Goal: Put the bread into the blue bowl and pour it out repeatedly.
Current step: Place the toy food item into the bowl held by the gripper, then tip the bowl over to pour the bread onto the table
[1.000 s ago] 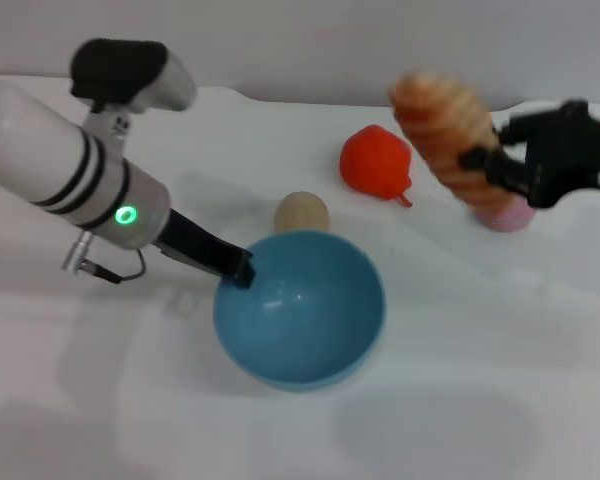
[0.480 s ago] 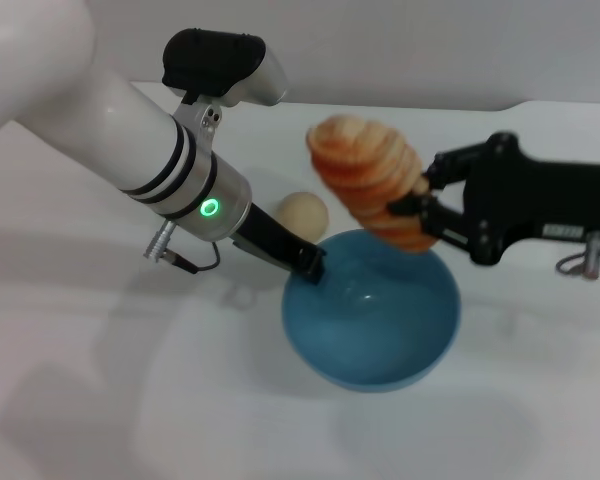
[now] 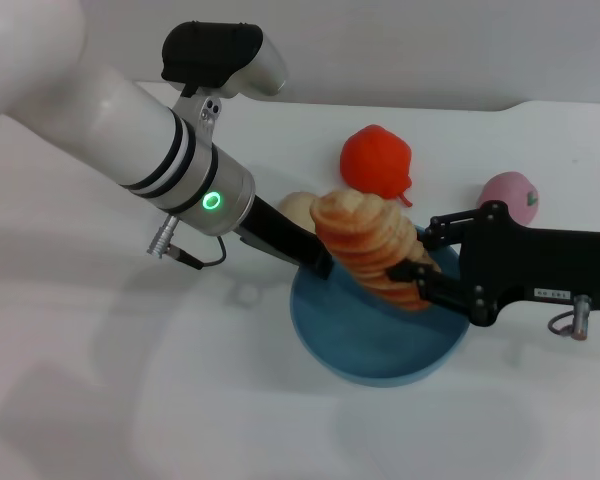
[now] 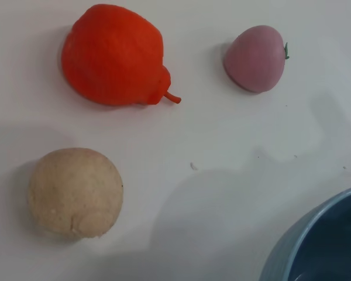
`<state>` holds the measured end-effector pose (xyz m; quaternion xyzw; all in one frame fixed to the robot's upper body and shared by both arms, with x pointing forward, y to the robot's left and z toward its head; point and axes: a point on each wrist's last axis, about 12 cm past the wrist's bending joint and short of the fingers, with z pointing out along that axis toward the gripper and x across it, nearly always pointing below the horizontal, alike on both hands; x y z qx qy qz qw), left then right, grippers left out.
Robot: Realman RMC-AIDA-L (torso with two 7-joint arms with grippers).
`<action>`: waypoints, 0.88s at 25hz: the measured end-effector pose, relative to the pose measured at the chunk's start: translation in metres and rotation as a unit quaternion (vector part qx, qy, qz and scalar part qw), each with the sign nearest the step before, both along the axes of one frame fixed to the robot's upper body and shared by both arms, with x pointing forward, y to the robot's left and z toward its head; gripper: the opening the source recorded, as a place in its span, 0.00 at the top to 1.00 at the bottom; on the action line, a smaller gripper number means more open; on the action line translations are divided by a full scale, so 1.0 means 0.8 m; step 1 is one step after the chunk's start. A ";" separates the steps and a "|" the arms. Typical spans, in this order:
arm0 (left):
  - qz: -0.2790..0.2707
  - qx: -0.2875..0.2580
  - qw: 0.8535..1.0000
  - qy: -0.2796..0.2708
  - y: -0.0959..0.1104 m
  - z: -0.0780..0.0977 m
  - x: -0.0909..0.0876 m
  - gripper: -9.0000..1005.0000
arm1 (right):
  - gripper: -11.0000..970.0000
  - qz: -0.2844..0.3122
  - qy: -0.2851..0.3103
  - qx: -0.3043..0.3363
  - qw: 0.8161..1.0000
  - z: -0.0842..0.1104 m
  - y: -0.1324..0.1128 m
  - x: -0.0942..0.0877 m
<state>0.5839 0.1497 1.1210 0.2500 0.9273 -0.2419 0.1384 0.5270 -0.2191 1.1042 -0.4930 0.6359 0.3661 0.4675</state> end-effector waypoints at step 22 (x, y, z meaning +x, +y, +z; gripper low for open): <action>0.025 -0.020 0.996 -0.081 -0.005 0.014 0.025 0.97 | 0.50 -0.223 -0.027 0.078 0.971 0.045 -0.134 -0.016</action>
